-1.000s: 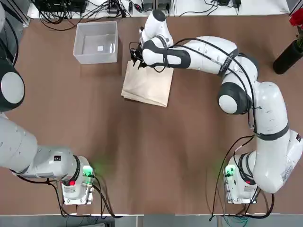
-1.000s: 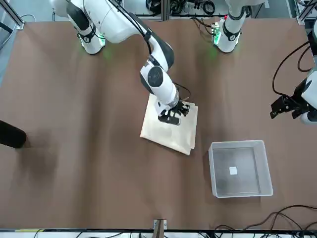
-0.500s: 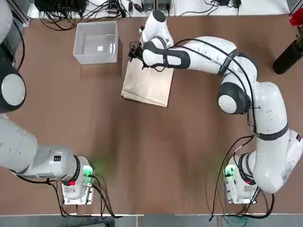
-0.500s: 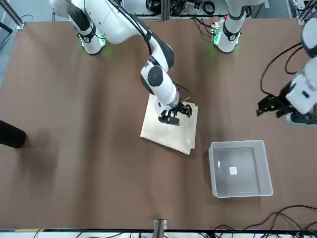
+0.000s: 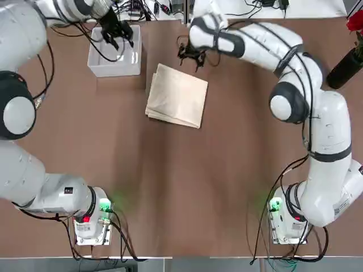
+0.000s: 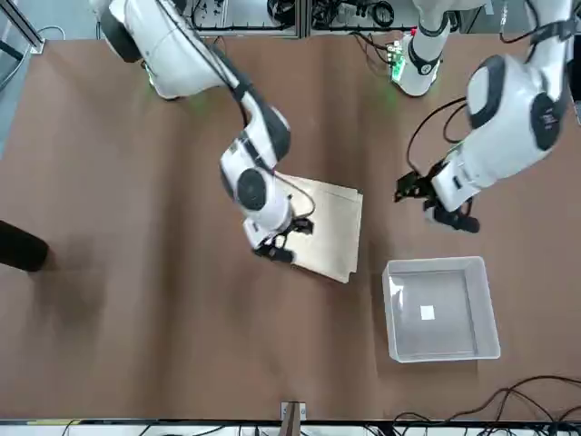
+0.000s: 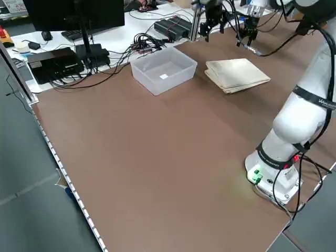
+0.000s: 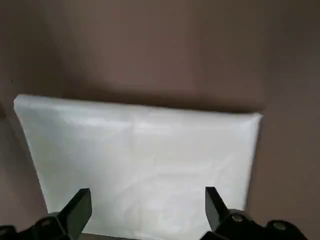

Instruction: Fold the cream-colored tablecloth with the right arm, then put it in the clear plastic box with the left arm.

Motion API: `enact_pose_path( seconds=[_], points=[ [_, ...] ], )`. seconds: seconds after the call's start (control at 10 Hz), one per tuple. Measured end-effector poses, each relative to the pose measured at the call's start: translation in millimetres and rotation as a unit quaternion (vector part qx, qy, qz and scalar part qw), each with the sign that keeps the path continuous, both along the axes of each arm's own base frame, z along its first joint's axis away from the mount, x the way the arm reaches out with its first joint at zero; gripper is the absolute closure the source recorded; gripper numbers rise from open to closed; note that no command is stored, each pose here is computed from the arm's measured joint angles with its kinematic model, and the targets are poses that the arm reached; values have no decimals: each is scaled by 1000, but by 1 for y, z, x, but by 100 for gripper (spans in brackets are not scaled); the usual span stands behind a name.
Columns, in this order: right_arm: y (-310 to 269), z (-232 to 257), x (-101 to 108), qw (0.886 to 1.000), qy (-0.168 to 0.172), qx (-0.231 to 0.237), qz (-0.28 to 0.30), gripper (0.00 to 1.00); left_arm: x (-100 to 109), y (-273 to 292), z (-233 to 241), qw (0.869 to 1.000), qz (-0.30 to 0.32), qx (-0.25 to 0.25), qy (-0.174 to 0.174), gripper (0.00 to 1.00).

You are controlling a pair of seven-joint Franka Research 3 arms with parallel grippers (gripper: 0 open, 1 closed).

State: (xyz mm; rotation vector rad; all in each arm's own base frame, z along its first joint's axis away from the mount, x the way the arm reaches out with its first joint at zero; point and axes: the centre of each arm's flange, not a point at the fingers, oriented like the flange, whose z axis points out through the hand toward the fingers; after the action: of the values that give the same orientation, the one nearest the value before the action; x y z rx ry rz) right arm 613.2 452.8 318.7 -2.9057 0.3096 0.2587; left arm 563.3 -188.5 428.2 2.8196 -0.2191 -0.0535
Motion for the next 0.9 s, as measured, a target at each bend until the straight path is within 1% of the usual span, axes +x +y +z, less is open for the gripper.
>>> enact_pose_path(
  seconds=[0.2, 0.3, 0.4, 0.5, 0.6, 0.7, 0.9],
  points=[
    [-69, 26, 34, 1000, 25, -14, 11, 0, 2, -33, -48, 1000, -2, -9, 5, 0],
    [-110, 47, 50, 999, 29, -15, 15, 0, 4, -50, -74, 1000, 8, -12, 3, 0],
    [-152, 73, 63, 999, 27, -14, 18, 0, 5, -65, -103, 1000, 14, -13, -8, 0],
    [-192, 97, 71, 999, 23, -13, 23, 0, 5, -75, -130, 1000, 15, -11, -21, 0],
    [-227, 115, 76, 999, 16, -23, 28, 0, 4, -80, -153, 1000, 8, -3, -27, 0],
    [-252, 126, 79, 999, 10, -39, 32, 0, 5, -79, -170, 999, -3, 8, -32, 0],
    [-284, 143, 80, 998, 5, -51, 40, 0, 8, -77, -197, 999, -12, 17, -47, 0]
  ],
)
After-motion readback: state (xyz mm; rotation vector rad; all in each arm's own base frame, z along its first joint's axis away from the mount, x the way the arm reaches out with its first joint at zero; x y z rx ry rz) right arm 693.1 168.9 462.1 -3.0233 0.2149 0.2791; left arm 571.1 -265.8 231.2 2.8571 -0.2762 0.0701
